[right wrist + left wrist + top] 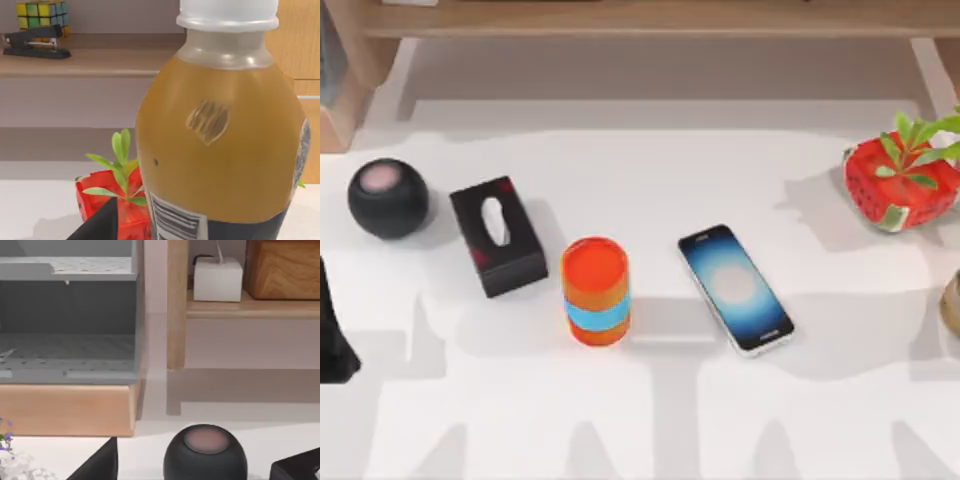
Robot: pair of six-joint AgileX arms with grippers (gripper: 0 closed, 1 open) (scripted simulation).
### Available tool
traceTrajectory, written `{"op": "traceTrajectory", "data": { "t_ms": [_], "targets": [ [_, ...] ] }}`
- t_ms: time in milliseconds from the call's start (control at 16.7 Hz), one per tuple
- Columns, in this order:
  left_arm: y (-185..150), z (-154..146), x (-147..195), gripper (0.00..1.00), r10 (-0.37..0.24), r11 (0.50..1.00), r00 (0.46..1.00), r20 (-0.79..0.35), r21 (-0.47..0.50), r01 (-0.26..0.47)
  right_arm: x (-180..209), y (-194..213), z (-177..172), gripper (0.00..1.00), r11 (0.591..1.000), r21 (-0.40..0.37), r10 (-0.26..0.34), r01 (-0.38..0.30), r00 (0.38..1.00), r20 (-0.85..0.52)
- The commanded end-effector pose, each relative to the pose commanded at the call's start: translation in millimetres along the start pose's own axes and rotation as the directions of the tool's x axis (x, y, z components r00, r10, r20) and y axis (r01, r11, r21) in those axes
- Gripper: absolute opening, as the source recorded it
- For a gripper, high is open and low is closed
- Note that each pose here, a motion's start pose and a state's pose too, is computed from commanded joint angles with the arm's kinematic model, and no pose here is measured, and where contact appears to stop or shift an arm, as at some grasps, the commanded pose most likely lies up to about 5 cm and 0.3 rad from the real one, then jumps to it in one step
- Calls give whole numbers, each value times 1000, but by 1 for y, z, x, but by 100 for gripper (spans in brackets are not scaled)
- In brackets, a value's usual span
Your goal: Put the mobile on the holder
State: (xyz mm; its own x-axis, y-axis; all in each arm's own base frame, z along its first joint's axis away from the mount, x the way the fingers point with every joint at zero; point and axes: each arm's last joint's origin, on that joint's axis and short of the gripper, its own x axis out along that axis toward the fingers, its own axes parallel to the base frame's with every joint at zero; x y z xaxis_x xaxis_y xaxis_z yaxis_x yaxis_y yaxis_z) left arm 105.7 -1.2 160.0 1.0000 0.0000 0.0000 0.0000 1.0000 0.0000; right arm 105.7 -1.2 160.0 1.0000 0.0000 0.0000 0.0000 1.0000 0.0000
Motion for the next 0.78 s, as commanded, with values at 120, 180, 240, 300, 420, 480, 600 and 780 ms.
{"op": "traceTrajectory", "data": {
  "t_ms": [120, 180, 240, 300, 420, 480, 600, 780],
  "targets": [
    [0, 0, 0, 100, 0, 1000, 1000, 0, 0, 0, 0, 0, 0, 100, 1000, 0, 0, 0, 1000, 0],
    [0, 0, 0, 100, 0, 1000, 1000, 0, 0, 0, 0, 0, 2, 100, 1000, 1, 3, -3, 1000, 0],
    [0, 0, 0, 100, 0, 1000, 1000, 0, 0, 0, 0, 1, 8, 100, 1000, 4, 9, -9, 1000, -1],
    [0, 0, 0, 100, 0, 1000, 1000, 0, 0, 0, -1, 2, 15, 100, 1000, 7, 17, -17, 1000, -4],
    [0, 0, 0, 100, 0, 1000, 1000, 0, 0, 0, -1, 4, 37, 100, 999, 15, 39, -39, 999, -18],
    [0, 0, 0, 100, 0, 1000, 1000, 0, 0, 0, 0, 5, 52, 100, 999, 18, 51, -51, 998, -30],
    [0, 0, 0, 100, 0, 1000, 1000, 0, 0, 0, 5, 9, 86, 100, 997, 22, 78, -77, 994, -72],
    [0, 0, 0, 100, 0, 1000, 1000, 0, 0, 0, 26, 18, 137, 100, 993, 23, 121, -119, 974, -190]
  ]
}}
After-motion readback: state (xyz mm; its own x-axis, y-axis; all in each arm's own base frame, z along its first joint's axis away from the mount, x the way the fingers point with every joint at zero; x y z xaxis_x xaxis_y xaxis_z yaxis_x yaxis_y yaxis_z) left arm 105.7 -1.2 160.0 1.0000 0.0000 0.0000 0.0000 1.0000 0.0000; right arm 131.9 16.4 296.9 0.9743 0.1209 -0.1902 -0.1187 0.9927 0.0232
